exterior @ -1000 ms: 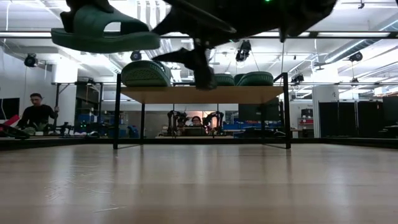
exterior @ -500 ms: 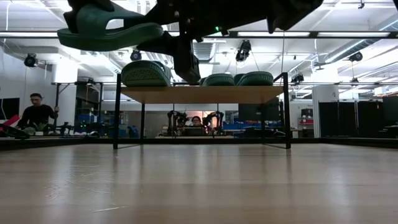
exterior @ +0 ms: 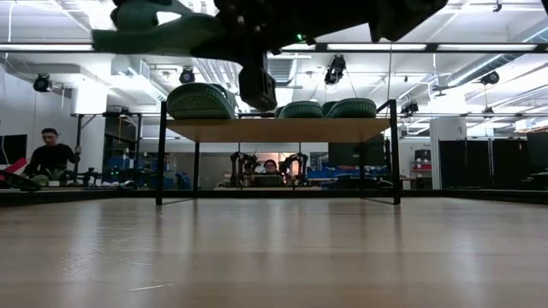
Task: Pick and place slides into the shelf
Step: Put the green slide on the shelf
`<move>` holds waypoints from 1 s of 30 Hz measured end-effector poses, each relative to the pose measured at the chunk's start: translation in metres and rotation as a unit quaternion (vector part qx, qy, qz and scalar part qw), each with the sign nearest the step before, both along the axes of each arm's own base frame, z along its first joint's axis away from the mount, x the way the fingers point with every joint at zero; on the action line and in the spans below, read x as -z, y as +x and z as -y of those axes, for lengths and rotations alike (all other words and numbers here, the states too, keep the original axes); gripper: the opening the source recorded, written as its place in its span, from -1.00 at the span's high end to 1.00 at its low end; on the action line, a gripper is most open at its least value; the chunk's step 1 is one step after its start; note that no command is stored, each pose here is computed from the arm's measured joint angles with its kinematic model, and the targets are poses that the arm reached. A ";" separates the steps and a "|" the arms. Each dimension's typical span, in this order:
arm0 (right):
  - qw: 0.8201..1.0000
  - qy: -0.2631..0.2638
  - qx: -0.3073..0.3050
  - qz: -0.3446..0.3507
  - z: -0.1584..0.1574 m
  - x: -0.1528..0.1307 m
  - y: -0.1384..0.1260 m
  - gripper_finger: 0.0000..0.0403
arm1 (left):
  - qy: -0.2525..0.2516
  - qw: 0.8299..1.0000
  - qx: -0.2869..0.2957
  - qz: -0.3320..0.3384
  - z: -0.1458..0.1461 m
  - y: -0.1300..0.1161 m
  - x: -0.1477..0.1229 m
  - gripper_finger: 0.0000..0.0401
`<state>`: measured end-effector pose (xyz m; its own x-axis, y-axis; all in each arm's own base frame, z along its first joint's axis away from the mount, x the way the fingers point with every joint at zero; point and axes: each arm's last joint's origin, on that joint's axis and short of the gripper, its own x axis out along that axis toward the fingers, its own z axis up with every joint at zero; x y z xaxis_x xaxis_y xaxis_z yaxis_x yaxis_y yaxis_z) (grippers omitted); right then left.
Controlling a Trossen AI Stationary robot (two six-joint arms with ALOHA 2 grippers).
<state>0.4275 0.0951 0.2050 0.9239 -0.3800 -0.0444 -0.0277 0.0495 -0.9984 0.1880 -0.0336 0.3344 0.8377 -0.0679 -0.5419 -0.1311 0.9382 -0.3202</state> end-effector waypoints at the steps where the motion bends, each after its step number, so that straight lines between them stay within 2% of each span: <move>1: 1.000 0.001 0.006 0.002 0.001 -0.001 0.000 0.84 | 0.016 1.000 0.009 0.009 0.000 0.000 -0.001 0.87; 5: 1.000 0.002 0.025 0.009 0.002 -0.002 -0.001 0.84 | 0.061 0.997 0.037 0.029 0.000 0.000 -0.006 0.64; 10: 0.996 0.004 0.080 0.033 0.005 -0.005 -0.005 0.84 | 0.126 0.988 0.067 0.053 -0.001 -0.003 -0.019 0.25; 15: 0.992 0.017 0.109 0.066 0.011 -0.018 -0.019 0.84 | 0.197 0.978 0.023 0.065 -0.008 -0.017 -0.043 -0.03; 19: 0.980 0.038 0.169 0.096 0.021 -0.037 -0.034 0.84 | 0.216 0.972 -0.036 0.086 -0.014 -0.034 -0.062 -0.09; 23: 0.967 0.088 0.194 0.140 0.031 -0.054 -0.052 0.84 | 0.224 0.966 -0.074 0.103 -0.019 -0.048 -0.069 -0.09; 28: 0.965 0.091 0.204 0.136 0.037 -0.054 -0.068 0.84 | 0.232 0.965 -0.083 0.093 -0.022 -0.059 -0.067 -0.09; 30: 0.959 0.094 0.227 0.140 0.038 -0.056 -0.071 0.84 | 0.234 0.965 -0.081 0.083 -0.022 -0.060 -0.065 -0.09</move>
